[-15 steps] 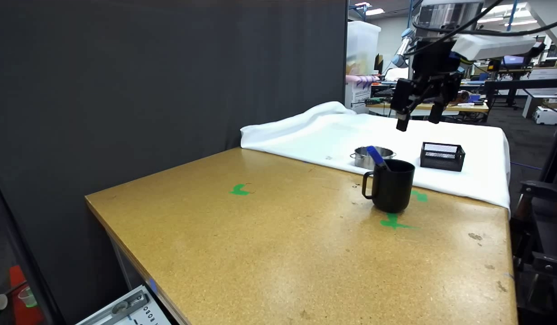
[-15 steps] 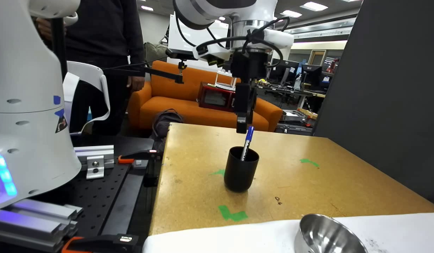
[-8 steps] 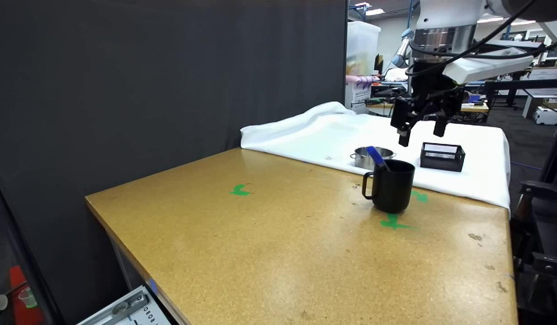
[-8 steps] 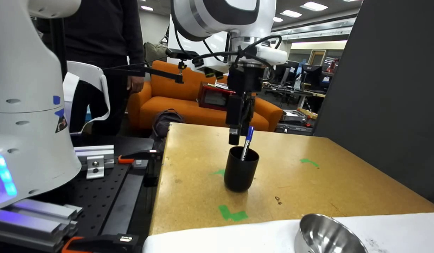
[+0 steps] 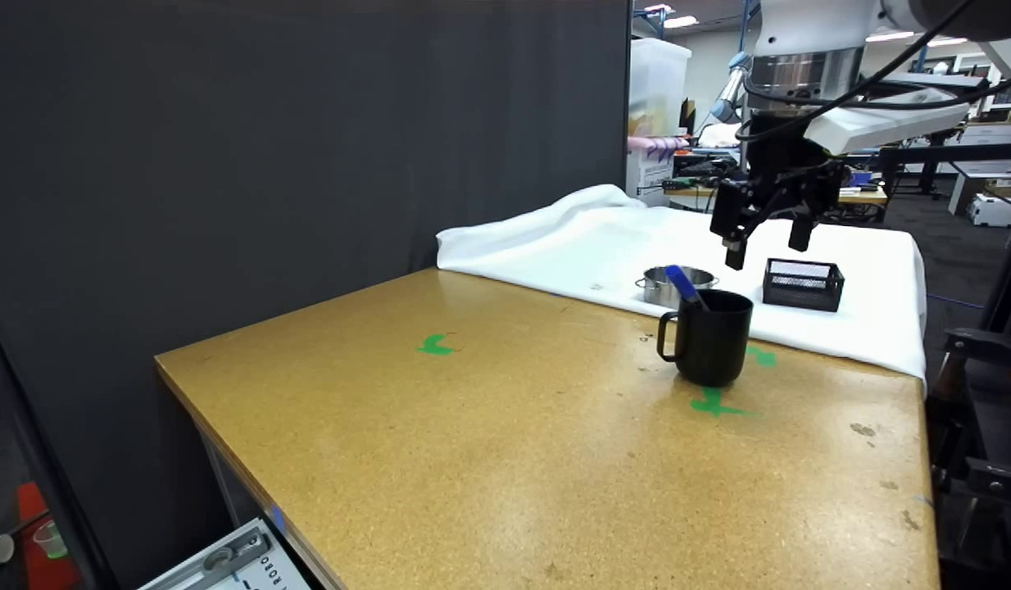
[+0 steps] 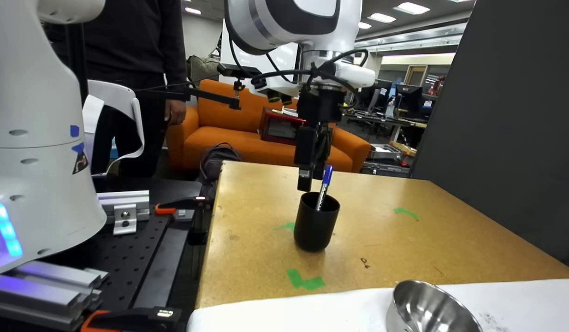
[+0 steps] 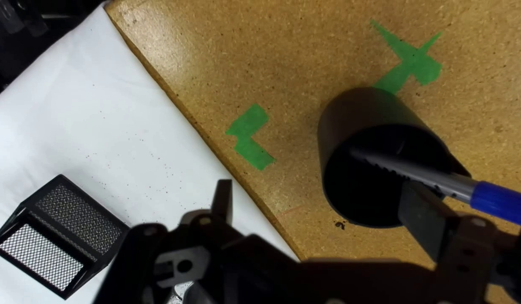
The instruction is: Move the cup to the left
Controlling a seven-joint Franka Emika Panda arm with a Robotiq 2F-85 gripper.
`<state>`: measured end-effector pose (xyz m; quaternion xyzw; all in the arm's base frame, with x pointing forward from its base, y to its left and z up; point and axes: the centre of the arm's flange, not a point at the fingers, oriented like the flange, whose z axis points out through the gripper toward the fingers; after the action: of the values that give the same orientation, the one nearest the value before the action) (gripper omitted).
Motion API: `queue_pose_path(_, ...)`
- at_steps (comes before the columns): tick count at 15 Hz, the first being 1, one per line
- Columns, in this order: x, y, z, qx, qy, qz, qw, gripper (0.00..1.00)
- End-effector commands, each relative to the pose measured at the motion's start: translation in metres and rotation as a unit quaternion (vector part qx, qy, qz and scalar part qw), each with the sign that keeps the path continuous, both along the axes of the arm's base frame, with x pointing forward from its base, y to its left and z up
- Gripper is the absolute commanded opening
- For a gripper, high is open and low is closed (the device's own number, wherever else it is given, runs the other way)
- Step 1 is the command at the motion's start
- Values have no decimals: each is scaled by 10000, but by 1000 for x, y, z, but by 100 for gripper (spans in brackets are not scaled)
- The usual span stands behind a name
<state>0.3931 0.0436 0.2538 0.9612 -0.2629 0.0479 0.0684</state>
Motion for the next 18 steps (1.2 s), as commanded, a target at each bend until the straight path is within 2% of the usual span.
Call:
queue_pose_path(1, 14, -8, -8, 223, 239, -160, 9993, 100)
queue_pose_path(5, 34, -36, -22, 751, 348, -622, 9946, 100)
queue_pose_path(9, 40, -54, -30, 1056, 390, -918, 9894, 100)
queue_pose_path(18, 31, -49, -53, 886, 485, -904, 9908, 100)
